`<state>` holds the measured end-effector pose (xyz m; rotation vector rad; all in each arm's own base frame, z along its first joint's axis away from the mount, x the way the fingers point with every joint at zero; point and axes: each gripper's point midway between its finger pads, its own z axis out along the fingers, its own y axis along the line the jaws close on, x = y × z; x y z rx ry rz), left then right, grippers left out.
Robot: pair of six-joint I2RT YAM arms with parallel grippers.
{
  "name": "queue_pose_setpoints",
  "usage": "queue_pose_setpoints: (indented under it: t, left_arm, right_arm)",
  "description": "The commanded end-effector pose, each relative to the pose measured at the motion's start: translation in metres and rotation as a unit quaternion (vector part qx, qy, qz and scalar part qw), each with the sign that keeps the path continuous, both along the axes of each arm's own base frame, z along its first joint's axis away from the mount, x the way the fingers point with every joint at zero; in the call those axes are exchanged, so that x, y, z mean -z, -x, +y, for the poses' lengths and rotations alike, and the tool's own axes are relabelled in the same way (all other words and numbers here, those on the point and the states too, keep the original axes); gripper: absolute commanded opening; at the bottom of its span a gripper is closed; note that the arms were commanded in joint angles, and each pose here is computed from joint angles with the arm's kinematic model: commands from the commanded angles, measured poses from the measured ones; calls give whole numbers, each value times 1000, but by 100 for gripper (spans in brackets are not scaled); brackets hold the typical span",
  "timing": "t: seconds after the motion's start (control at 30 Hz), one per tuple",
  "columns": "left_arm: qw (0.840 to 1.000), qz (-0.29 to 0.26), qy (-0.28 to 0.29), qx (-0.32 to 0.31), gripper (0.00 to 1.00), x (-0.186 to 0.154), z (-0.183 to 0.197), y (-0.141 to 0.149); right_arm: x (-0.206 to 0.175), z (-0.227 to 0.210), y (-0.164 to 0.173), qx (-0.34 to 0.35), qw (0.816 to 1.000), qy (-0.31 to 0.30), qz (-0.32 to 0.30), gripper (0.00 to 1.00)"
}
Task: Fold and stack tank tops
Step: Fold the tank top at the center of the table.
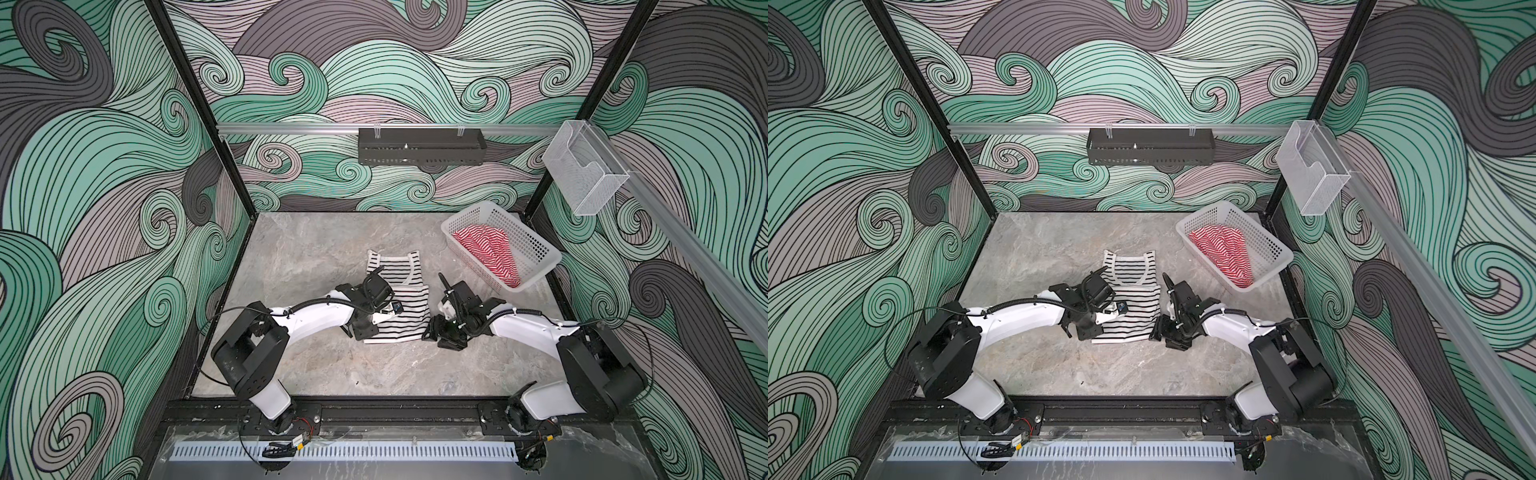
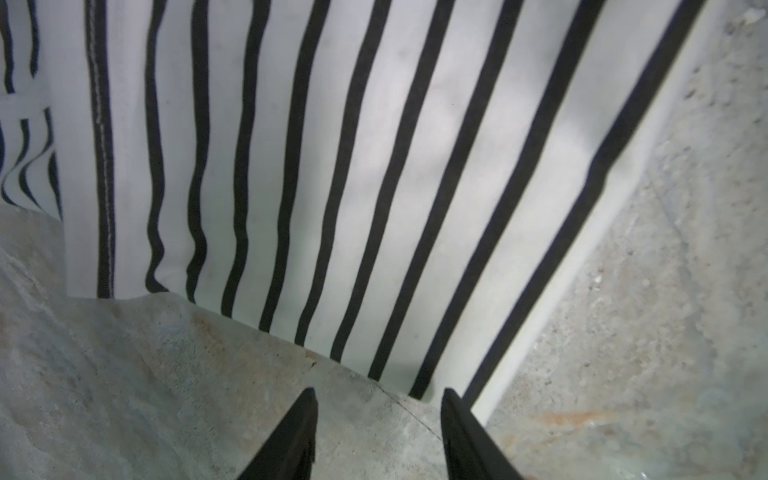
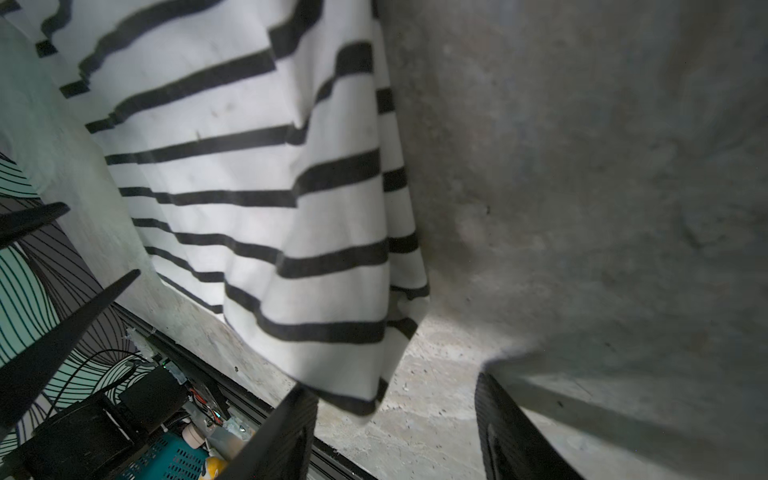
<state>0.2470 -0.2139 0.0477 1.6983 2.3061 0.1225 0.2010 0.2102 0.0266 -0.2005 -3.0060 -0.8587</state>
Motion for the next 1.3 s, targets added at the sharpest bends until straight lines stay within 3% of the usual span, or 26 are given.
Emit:
queue_pose_setpoints:
  t: [0.0,0.8,1.07,1.27]
  left_arm:
    - [999,-32,17,11,52,-12,-10,-5]
    - [995,12,-3,97,52,12,-23,42]
    - [994,3,-29,107,52,25,-24,40]
    - [992,27,-41,112,50,34,-23,45]
  right_arm:
    - [6,0,-5,31,999,-9,5,61]
    - [5,-19,-16,126,991,-44,-6,51]
    - [-3,-18,-21,138,988,-62,-18,49]
    - [-10,-18,-21,142,987,-68,-24,47]
